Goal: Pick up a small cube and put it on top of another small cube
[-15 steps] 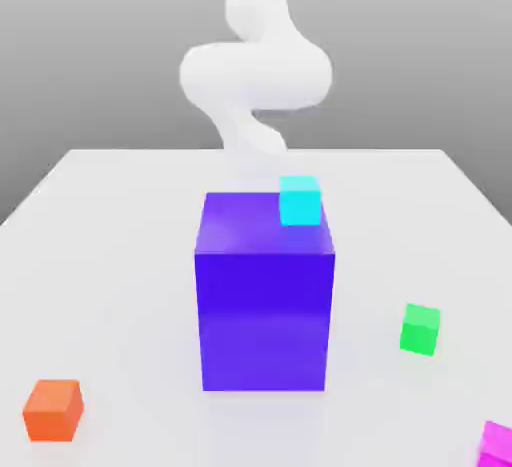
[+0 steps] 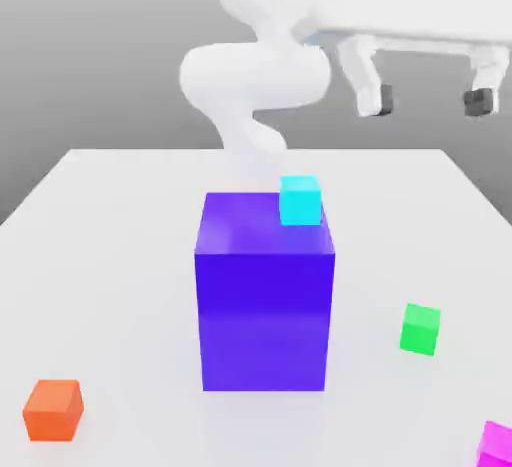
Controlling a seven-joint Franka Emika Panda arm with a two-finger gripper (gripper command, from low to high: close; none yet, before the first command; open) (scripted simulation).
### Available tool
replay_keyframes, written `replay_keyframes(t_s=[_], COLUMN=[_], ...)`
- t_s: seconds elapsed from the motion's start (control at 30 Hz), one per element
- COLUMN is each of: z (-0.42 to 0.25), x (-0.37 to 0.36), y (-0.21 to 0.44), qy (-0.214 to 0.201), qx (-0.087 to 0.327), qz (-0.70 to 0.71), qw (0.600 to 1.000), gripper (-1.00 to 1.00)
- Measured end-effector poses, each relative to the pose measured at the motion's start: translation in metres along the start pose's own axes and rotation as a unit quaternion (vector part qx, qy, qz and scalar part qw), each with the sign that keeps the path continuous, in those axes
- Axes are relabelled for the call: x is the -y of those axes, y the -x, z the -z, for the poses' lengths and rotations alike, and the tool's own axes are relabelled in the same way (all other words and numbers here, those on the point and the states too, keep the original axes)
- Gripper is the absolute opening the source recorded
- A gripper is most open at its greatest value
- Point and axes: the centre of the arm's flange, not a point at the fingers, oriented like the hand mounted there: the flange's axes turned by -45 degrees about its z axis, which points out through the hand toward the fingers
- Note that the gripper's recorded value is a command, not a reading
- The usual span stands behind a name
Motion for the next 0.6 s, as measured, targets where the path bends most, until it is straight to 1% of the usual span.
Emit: replay_keyframes(t_s=[0.1,0.13,0.27,0.5,0.6], z=[-0.052,-0.051,-0.136,-0.250,-0.295], x=[0.029,0.032,0.074,0.147,0.166], y=[-0.006,-0.007,-0.002,0.031,0.049], qy=[-0.020,-0.021,-0.051,-0.100,-0.110], qx=[0.030,0.029,0.078,0.143,0.155], qz=[0.051,0.054,0.129,0.237,0.258], qw=[0.998,0.998,0.987,0.956,0.947], gripper=[0.00,0.00,0.00,0.00,0.00])
